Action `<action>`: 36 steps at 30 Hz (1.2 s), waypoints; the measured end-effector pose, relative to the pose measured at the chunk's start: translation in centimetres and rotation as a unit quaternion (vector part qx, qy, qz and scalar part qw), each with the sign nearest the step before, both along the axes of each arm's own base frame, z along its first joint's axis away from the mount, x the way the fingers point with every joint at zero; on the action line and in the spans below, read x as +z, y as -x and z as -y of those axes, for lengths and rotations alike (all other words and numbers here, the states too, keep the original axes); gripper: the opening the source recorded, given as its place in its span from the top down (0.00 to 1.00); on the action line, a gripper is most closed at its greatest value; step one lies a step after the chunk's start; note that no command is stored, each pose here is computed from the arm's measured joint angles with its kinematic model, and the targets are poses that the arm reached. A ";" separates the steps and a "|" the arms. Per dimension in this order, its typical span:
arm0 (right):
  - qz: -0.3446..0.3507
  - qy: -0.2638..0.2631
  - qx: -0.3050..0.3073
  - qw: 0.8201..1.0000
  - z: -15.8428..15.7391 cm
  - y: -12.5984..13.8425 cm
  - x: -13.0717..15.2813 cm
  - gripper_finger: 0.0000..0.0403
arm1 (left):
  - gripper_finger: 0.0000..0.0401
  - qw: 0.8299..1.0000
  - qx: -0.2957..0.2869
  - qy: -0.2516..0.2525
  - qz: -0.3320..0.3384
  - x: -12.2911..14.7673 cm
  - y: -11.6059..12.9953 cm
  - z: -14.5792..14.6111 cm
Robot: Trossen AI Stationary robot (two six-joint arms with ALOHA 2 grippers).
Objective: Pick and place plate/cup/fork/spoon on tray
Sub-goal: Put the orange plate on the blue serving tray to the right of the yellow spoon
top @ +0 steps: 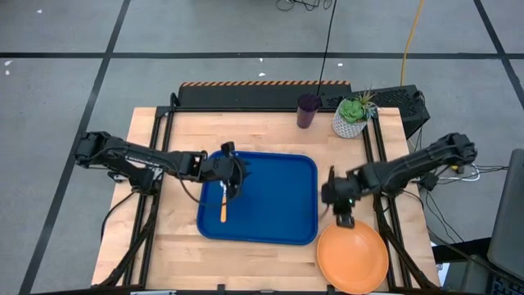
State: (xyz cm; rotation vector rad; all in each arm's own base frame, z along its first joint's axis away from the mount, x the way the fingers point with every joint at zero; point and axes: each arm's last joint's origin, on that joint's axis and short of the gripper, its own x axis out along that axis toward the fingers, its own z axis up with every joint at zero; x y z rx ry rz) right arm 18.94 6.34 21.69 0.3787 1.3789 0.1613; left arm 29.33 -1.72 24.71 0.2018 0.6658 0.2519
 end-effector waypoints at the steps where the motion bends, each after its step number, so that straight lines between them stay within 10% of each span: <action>1: -0.013 0.003 0.003 1.000 -0.5 0.2 -0.2 0.85 | 0.65 1.000 0.001 -0.003 -0.001 0.0 0.0 -0.2; 21: -0.128 0.055 -0.050 0.989 -1.7 2.0 -5.2 0.47 | 0.65 1.000 -0.005 -0.011 -0.008 0.0 0.0 -0.4; 32: -0.158 0.016 -0.057 0.986 -1.2 3.7 -8.4 0.67 | 0.65 1.000 0.008 0.007 -0.022 -0.4 0.3 -0.4; 36: -0.172 0.014 -0.054 0.984 -1.0 4.1 -8.3 0.88 | 0.65 0.999 0.012 0.011 -0.028 -0.5 0.4 -0.4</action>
